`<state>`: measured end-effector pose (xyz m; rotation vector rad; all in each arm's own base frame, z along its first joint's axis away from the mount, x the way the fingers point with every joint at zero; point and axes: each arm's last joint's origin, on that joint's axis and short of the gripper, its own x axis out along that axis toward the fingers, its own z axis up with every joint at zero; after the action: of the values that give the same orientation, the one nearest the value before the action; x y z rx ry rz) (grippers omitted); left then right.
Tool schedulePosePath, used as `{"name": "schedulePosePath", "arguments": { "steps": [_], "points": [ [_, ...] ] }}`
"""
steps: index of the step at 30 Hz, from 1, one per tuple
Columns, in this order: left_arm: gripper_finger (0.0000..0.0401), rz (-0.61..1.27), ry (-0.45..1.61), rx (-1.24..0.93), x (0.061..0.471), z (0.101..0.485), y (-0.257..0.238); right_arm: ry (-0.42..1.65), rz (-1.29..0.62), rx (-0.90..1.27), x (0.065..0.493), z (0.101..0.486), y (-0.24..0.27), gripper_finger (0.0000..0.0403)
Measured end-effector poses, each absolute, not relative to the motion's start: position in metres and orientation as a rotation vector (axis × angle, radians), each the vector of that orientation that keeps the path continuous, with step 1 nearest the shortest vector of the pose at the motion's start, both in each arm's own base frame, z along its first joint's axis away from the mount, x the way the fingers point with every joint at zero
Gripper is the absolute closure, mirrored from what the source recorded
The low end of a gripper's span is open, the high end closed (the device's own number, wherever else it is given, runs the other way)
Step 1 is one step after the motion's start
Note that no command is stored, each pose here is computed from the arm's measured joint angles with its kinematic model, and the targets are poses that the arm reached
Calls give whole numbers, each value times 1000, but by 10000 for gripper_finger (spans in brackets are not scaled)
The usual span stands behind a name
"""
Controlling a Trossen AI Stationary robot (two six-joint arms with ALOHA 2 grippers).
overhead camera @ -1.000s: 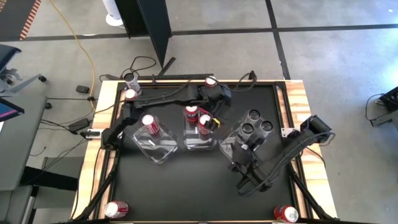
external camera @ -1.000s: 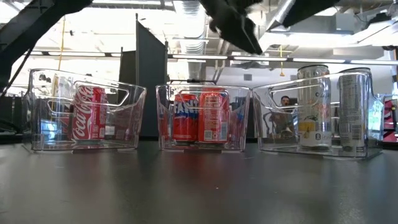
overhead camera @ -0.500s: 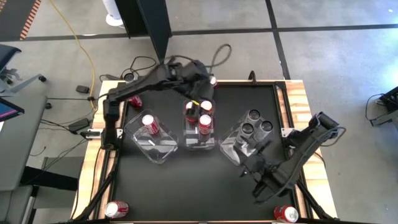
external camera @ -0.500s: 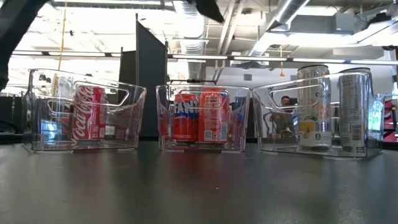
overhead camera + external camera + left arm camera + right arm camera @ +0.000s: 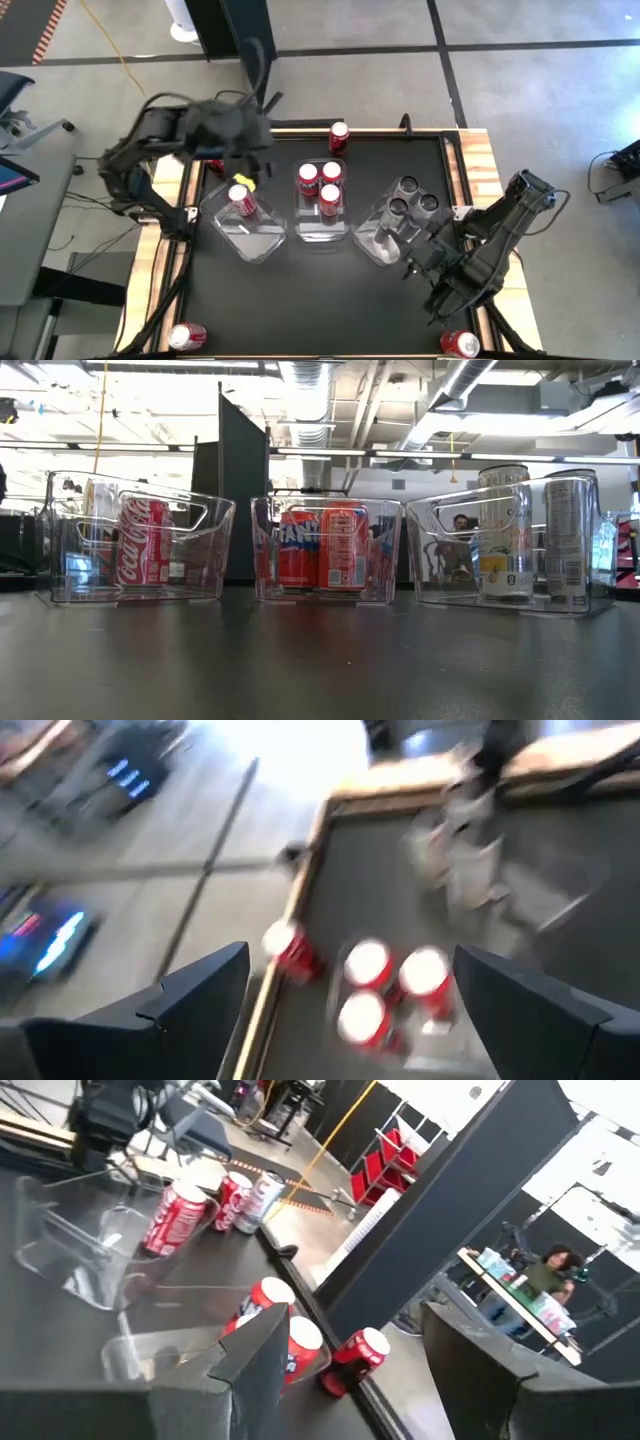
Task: Sort soda cans
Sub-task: Put the bottom left red soda can into the left transparent bin
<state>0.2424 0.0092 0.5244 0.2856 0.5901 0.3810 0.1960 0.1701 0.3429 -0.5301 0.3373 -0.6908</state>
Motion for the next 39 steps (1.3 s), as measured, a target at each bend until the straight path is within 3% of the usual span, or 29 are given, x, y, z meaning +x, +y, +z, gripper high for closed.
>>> {"name": "schedulePosePath", "arguments": {
  "steps": [7, 16, 29, 39],
  "points": [
    [56, 779, 739, 175, 212, 495, 3, 362, -738, -608, 205, 343, 160, 158],
    [56, 840, 923, 57, 196, 433, 18, 413, -784, -645, 213, 327, 148, 158],
    [56, 676, 823, 57, 208, 381, 5, 588, -700, -497, 215, 317, 154, 158],
    [56, 495, 754, 111, 223, 376, -9, 592, -407, -353, 249, 322, 182, 158]
  ]
}}
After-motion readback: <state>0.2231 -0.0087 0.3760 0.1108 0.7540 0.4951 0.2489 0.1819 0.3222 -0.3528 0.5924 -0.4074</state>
